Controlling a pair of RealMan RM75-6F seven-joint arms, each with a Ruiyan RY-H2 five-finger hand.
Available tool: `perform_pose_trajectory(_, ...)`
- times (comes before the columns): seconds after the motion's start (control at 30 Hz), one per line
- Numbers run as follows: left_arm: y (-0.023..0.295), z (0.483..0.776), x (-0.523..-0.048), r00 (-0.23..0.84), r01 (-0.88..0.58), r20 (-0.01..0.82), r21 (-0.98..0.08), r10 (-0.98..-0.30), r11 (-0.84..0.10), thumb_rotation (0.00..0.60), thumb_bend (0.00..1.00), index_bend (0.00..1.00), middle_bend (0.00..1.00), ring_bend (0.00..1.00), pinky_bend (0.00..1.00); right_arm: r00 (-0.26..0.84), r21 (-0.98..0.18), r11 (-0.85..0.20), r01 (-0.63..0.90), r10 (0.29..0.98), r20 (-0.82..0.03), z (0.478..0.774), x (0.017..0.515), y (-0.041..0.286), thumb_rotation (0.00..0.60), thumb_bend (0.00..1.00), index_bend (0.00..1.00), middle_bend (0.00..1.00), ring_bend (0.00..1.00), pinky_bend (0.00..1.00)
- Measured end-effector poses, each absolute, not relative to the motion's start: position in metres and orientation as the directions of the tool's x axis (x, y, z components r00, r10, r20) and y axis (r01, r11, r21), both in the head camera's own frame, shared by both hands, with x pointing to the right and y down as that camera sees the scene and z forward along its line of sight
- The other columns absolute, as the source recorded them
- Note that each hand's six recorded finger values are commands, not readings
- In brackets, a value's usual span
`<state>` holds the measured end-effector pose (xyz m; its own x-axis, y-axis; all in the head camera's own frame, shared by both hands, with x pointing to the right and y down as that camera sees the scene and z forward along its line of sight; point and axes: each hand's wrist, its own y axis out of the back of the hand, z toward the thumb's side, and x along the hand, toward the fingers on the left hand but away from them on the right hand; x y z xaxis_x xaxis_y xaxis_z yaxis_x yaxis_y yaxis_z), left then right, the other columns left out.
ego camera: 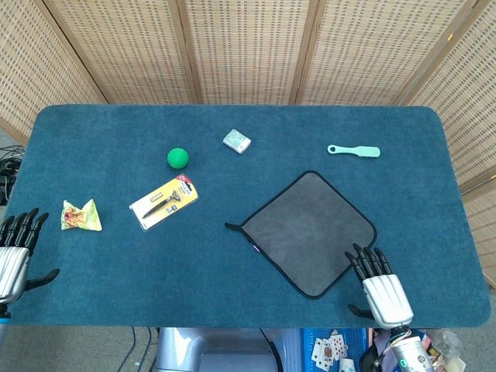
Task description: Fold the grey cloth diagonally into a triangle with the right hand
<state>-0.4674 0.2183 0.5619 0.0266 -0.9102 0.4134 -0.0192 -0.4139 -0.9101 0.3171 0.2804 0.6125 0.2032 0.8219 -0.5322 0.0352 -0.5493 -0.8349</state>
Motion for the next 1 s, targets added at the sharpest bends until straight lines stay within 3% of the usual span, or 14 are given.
perform_pose_trajectory(1.0, 0.219, 0.567, -0.463, 0.04, -0.016, 0.425, -0.905, -0.904, -0.426, 0.6, 0.11, 0.0, 0.0, 0.0, 0.0, 0.186, -0.805, -0.575, 0.144, 0.815, -0.549, 0.666, 0.277, 0.286, 0.6, 0.0, 0.05, 0.0, 0.0, 0.0)
